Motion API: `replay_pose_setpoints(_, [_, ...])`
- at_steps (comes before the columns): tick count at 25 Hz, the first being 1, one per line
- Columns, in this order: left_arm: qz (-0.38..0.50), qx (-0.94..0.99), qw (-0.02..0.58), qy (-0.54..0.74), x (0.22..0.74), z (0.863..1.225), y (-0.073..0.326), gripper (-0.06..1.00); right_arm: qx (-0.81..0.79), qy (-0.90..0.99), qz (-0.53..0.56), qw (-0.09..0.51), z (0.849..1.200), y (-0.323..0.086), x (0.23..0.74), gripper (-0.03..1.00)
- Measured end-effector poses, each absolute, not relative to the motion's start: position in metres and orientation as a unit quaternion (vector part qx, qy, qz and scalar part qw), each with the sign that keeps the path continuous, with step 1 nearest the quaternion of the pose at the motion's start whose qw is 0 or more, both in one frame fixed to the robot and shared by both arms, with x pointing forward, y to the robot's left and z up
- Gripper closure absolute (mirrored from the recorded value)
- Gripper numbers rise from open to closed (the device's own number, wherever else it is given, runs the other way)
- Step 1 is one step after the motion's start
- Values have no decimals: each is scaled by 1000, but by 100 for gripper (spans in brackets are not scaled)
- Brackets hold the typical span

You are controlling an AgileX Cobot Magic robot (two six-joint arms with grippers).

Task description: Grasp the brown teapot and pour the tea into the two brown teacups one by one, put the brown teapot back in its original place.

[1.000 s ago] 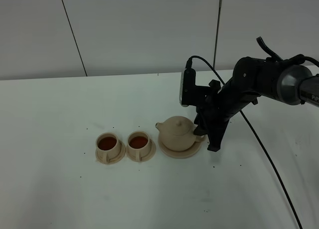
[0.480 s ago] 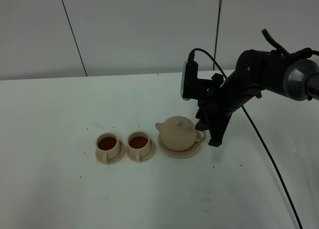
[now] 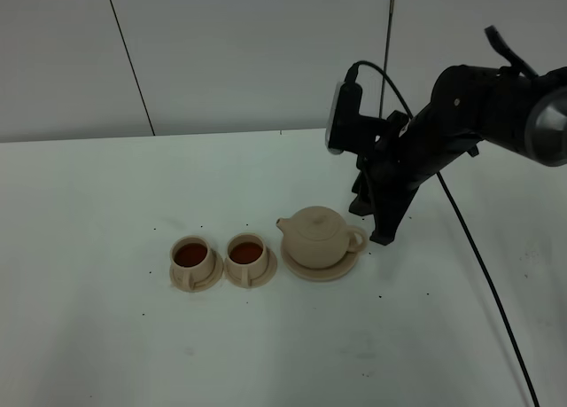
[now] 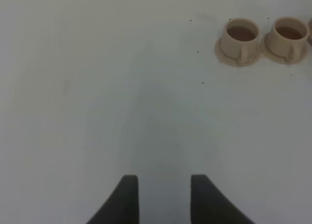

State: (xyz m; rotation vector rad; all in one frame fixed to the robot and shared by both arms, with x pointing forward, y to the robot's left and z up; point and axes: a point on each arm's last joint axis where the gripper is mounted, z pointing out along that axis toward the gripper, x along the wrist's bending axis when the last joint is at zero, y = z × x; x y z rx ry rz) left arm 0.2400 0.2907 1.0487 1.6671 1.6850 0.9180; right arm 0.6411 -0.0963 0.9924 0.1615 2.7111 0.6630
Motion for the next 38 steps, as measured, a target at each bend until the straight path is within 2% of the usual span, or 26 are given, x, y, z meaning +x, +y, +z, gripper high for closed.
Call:
replay_pose_setpoints(6, [345, 627, 295, 633, 240, 1049, 291, 62, 82, 947, 251, 184, 1011, -98, 637, 62])
replay_pose_setpoints(11, [345, 627, 295, 633, 240, 1049, 291, 62, 133, 941, 261, 171, 1013, -98, 637, 54])
replay_pose_setpoints(15, [345, 627, 295, 633, 240, 1049, 291, 62, 174, 930, 275, 168, 1023, -99, 634, 53])
replay_pose_setpoints(31, [345, 627, 295, 633, 240, 1049, 291, 62, 240, 873, 353, 235, 1114, -121, 607, 51])
replay_pose_setpoints(38, [345, 627, 295, 633, 240, 1049, 291, 62, 276, 815, 414, 297, 1122, -132, 592, 51])
